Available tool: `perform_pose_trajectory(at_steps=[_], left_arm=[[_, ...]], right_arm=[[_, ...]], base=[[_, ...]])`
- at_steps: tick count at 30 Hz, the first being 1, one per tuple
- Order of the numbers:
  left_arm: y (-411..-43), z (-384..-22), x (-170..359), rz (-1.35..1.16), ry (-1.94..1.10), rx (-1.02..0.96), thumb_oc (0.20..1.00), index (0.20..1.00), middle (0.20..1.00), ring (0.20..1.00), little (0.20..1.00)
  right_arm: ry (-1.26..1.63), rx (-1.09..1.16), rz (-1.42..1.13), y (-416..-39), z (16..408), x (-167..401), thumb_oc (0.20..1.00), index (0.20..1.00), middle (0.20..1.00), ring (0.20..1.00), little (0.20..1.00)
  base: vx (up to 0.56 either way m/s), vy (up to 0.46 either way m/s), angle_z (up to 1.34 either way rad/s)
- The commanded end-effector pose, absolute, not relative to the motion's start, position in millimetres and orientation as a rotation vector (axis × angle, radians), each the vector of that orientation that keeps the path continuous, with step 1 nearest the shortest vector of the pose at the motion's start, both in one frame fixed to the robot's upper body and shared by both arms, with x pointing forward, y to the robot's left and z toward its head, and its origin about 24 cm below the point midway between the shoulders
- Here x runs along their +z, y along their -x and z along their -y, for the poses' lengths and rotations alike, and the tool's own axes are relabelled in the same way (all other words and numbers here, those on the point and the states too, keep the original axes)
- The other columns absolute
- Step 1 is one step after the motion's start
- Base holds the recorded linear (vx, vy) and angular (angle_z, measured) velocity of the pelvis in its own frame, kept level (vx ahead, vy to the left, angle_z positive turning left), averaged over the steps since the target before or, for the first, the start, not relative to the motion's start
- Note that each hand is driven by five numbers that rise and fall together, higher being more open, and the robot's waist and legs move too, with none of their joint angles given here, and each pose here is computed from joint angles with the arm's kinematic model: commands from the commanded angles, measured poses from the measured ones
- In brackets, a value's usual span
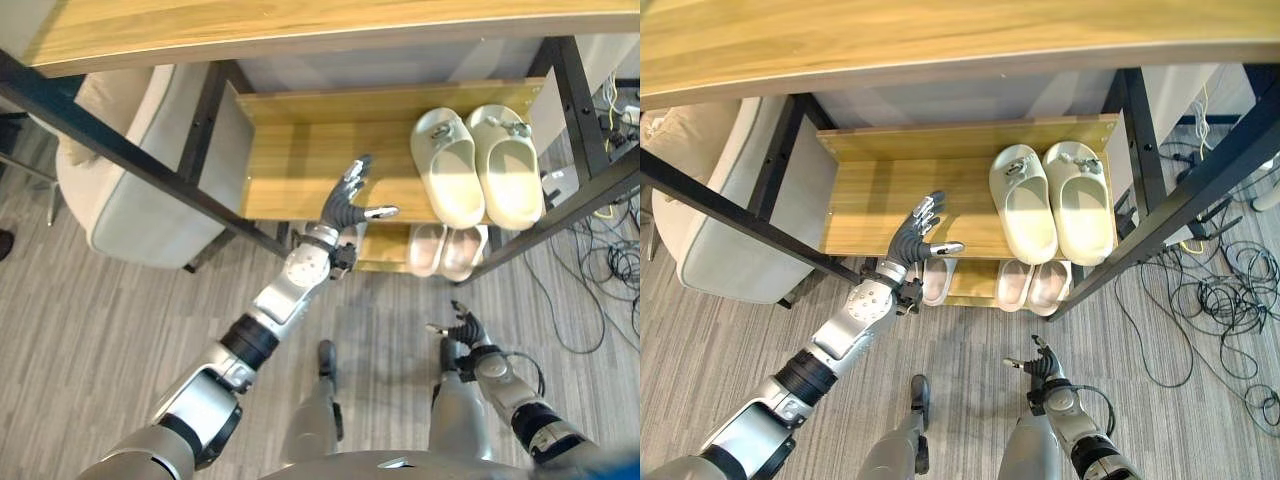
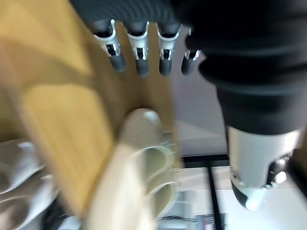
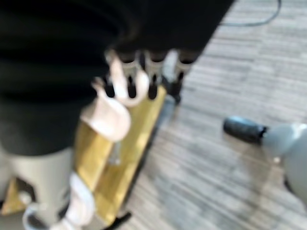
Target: Arrange the slippers neatly on the shoe rack.
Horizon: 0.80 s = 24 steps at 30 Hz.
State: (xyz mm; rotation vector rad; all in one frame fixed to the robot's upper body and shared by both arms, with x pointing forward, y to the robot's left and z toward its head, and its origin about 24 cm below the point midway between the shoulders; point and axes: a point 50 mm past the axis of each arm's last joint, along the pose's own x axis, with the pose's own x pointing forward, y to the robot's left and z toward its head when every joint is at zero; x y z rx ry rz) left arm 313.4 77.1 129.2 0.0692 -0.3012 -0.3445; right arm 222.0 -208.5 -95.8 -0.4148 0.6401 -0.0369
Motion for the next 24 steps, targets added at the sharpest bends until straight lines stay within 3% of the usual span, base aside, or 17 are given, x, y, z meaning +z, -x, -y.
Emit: perform_pose_trajectory(at_steps=[1,9,21,22,23,24], left_arm=[[-310,-81,154,0.443,-0.071,-0.368,1.000,1.000,1.000,1.000,1.000],[-282,-122,134,0.388,-0.118,-0.358,1.000,1.000,1.000,1.000,1.000],[-221,-206,63,0.041,-0.309,-0.203,1.000,1.000,1.000,1.000,1.000],[-214,-225,53,-0.006,-0.392,-0.149,1.000,1.000,1.000,1.000,1.000],[-205,-226,44,-0.059,-0.396,-0.181,1.000,1.000,1.000,1.000,1.000],[-196,-243,31,-0.113,-0.413,-0.075,1.000,1.000,1.000,1.000,1.000]], right_arm=[[0.383,-0.017,-0.622,-219,198,-98,1.000,1.000,1.000,1.000,1.000],[0.397,0.012,-0.673,-208,194,-107,1.000,1.000,1.000,1.000,1.000],[0.423,0.069,-0.654,-208,189,-105,1.000,1.000,1.000,1.000,1.000],[0.600,0.147,-0.539,-203,219,-89,1.000,1.000,1.000,1.000,1.000],[0.616,0.141,-0.362,-243,207,-54,1.000,1.000,1.000,1.000,1.000],[0.365,0.117,-0.602,-178,211,-98,1.000,1.000,1.000,1.000,1.000]], base=[[0.03,-0.018,0.05],[0.05,-0.016,0.05],[0.02,0.003,0.03],[0.00,0.000,0.00],[0.00,0.000,0.00],[0.00,0.006,-0.03]])
